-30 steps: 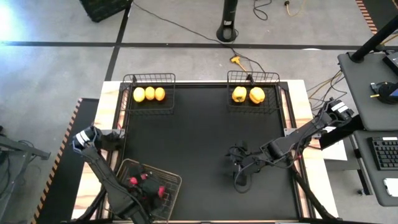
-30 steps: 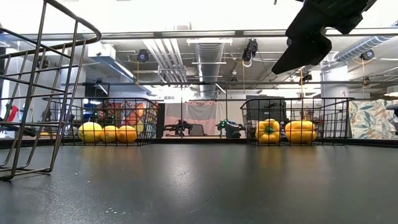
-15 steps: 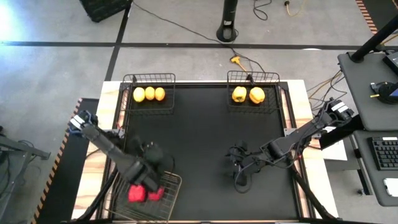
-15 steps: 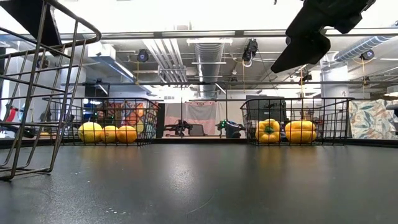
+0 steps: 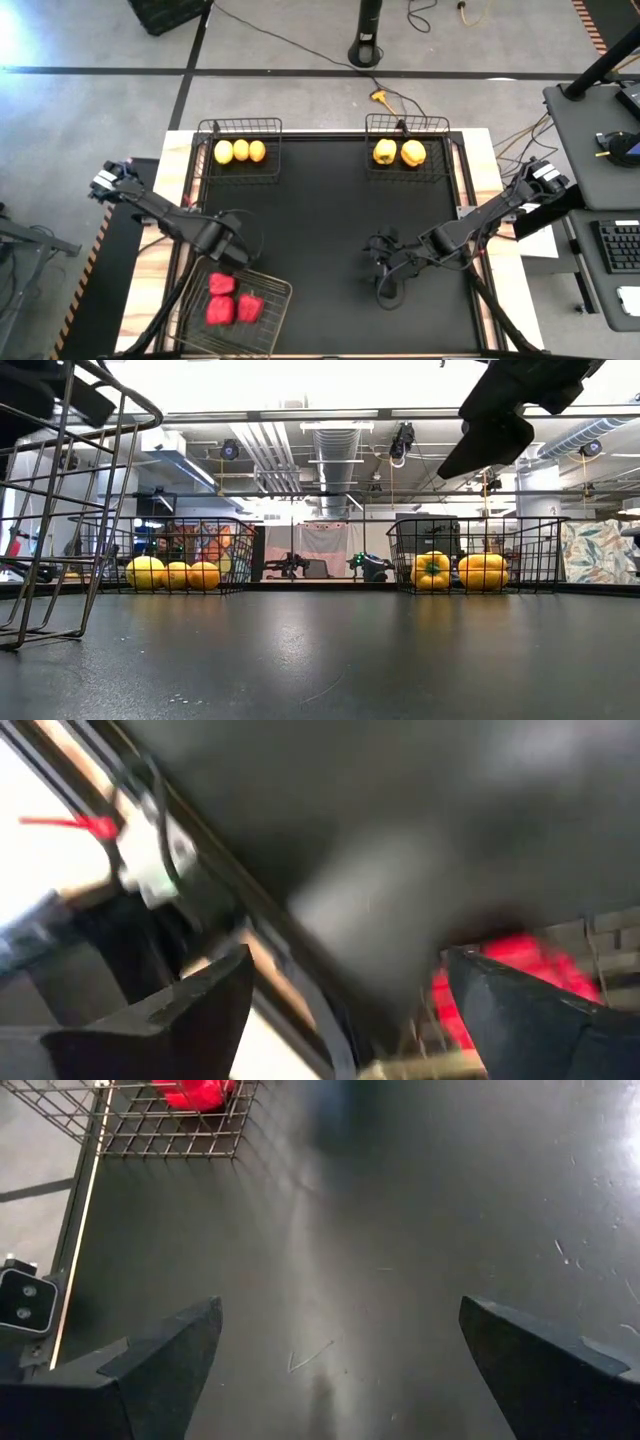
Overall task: Sort produce into baskets
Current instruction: Adjust the gold wire basket
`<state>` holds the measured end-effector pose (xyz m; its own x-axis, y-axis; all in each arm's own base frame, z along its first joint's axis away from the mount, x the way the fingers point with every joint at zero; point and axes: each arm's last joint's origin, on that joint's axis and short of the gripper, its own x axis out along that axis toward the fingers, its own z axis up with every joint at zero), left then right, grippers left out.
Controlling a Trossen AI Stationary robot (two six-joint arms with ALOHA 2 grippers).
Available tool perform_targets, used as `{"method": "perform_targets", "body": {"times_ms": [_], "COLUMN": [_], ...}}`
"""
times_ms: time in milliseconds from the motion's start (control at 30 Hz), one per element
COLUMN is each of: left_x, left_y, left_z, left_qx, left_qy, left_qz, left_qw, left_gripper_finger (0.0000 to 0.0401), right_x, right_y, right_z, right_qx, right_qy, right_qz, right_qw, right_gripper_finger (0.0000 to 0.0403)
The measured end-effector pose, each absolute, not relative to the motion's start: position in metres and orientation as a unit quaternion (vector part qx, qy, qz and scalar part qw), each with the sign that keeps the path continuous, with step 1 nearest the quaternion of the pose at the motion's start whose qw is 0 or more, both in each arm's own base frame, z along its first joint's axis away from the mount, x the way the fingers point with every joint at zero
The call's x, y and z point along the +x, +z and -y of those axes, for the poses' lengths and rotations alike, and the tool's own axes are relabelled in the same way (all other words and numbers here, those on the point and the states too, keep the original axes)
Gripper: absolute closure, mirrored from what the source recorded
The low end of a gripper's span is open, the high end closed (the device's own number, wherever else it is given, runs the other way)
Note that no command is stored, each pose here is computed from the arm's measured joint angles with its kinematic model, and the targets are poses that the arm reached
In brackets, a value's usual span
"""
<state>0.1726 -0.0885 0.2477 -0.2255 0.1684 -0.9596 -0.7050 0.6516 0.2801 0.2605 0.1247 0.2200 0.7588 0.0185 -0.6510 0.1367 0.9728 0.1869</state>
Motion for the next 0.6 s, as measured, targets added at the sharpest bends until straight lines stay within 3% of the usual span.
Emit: {"method": "perform_targets", "body": {"times_ms": [367,600], "left_x": [0.151,0.148], "left_y": [0.248,0.256], "left_z": [0.122,0.12], "left_qx": [-0.208,-0.149], "left_qy": [0.286,0.285], "left_qz": [-0.783,-0.746], "left_qw": [0.512,0.583], "left_gripper_finger": [0.0122,0.0138], "right_x": [0.26,0.261], "right_y": [0.22,0.219], "right_z": [-0.125,-0.123], "right_qx": [0.136,0.127], "right_qy": [-0.038,-0.032], "right_qz": [-0.348,-0.353], "right_qw": [0.927,0.927], "right_gripper_finger": [0.0003,0.0003]}}
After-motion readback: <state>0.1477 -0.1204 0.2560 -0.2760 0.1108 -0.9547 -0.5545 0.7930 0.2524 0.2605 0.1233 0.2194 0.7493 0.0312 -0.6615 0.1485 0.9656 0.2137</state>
